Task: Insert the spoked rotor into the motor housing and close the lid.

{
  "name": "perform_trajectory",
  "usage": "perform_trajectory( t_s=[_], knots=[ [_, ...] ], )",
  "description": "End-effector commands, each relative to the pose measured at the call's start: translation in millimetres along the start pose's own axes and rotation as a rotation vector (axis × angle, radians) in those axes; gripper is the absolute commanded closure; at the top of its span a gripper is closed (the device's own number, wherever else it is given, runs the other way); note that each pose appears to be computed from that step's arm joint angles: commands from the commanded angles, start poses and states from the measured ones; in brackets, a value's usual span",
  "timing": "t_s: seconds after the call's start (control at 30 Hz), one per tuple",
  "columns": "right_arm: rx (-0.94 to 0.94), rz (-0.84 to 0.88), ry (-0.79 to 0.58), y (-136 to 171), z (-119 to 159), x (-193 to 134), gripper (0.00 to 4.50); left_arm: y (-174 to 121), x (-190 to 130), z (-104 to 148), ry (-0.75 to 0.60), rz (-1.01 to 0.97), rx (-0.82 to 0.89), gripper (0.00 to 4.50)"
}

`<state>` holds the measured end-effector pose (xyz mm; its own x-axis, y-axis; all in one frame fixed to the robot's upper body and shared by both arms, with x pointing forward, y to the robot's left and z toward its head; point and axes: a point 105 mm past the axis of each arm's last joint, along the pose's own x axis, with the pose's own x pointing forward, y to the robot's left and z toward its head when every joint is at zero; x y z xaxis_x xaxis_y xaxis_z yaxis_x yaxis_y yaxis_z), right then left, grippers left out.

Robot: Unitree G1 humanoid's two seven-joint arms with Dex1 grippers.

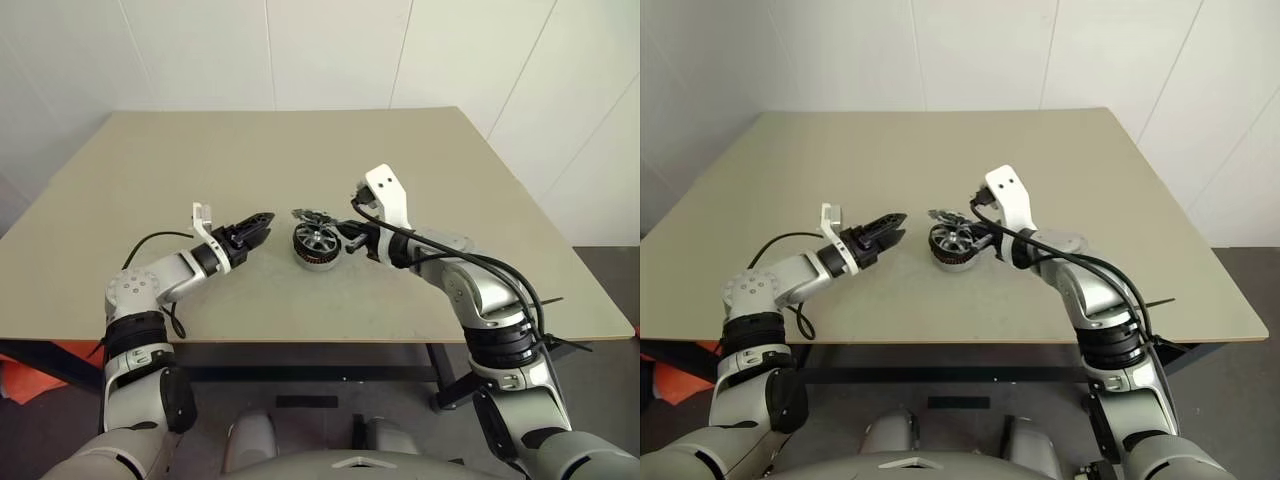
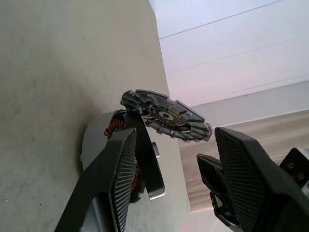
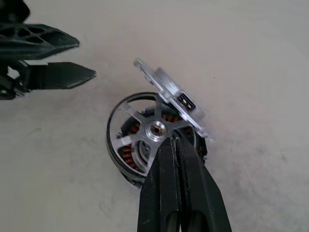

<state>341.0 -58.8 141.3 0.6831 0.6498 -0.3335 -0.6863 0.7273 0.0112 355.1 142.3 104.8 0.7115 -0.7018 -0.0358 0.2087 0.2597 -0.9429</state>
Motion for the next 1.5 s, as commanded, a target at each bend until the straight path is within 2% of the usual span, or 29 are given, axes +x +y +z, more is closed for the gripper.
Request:
perform_trajectory(
  t_s=[0.03, 0.27, 0.8, 1.03, 1.5],
  knots=[
    [-0.031, 0.043, -0.041, 11, 19, 8, 4.5, -14, -3, 10, -0.034, -0.03, 0.038, 1.73],
    [-0.039, 0.109, -0.045, 27, 25, 22, 4.5, -10, -10, 12, -0.065, -0.005, 0.043, 1.73],
    [0.031, 0.082, 0.04, 15, -9, 44, 4.5, 2, -23, 24, -0.114, 0.037, 0.06, 1.73],
    [0.039, 0.033, 0.063, 1, -19, 42, 4.5, 6, -25, 26, -0.117, 0.046, 0.064, 1.73],
    [0.027, 0.006, 0.071, -6, -22, 34, 4.5, 17, -22, 25, -0.103, 0.055, 0.062, 1.73]
  ],
)
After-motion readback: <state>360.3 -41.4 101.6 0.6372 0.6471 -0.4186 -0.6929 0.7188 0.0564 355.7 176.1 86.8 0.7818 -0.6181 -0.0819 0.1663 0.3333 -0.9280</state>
